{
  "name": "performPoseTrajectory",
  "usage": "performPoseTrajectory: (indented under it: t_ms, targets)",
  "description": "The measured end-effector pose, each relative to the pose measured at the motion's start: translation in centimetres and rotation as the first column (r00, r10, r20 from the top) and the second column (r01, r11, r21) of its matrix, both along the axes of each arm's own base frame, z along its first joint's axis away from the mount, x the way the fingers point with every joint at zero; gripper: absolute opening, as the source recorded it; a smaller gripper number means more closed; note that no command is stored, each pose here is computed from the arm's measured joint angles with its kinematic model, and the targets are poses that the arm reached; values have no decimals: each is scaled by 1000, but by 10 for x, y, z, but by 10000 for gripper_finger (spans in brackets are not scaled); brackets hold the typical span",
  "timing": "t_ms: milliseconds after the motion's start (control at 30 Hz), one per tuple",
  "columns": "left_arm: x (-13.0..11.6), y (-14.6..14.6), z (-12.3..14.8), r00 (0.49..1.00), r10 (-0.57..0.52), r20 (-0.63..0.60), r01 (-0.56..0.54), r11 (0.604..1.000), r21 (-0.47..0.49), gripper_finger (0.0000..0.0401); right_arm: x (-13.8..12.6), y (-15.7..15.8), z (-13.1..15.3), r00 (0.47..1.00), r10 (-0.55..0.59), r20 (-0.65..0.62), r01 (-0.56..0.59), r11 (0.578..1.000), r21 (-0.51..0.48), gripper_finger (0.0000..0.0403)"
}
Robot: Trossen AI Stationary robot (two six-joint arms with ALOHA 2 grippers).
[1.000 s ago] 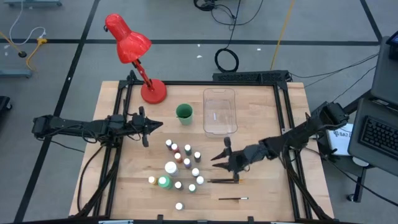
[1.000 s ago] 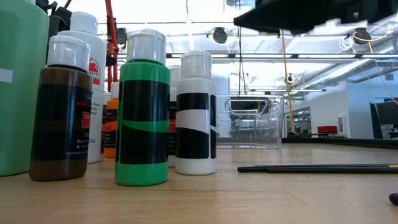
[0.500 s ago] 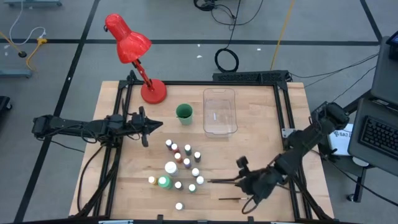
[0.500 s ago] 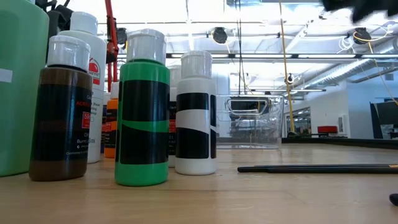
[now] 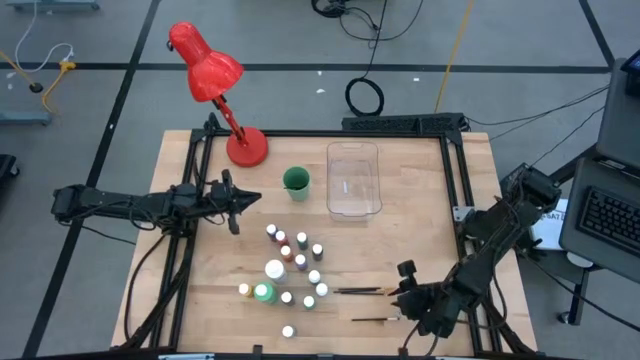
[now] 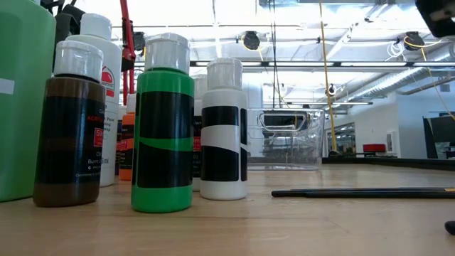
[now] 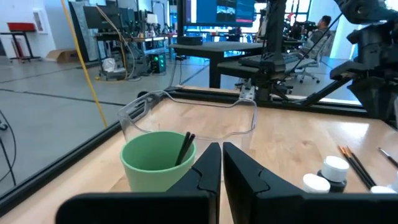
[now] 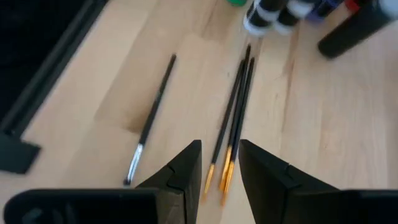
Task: Pick & Place Paint Supplies
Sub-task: Put the orange paint brush into the green cup
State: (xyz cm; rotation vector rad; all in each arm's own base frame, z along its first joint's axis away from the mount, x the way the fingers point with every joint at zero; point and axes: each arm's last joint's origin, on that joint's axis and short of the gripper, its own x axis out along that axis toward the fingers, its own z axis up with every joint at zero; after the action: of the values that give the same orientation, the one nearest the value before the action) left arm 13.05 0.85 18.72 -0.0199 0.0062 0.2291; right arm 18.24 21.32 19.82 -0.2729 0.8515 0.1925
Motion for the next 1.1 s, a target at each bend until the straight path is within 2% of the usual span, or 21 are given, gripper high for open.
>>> performPoseTrajectory:
  t_ms: [133, 267, 533, 767, 867, 1100]
  targets:
    - [0, 0, 0, 1000, 0, 0, 0, 1000, 0, 21, -4, -6, -12, 995, -87, -45, 89, 995, 53, 100]
    - [0, 0, 0, 1000, 0, -1, 0, 1000, 0, 21, -7, -10, -21, 988, -122, -97, 130, 988, 84, 100]
    - [0, 0, 0, 1000, 1, -1, -1, 1000, -1, 21, -9, -21, -36, 984, -143, -108, 150, 987, 57, 100]
    - [0, 0, 1, 1000, 1, -2, -1, 999, 35, 21, -9, -24, -52, 987, -101, -126, 124, 973, 195, 100]
    - [0, 0, 1, 1000, 1, -3, -1, 999, 37, 21, -11, -25, -56, 986, -111, -122, 136, 965, 226, 100]
    - [0, 0, 1, 1000, 1, -2, -1, 999, 37, 21, -17, -30, -65, 983, -133, -124, 156, 967, 202, 100]
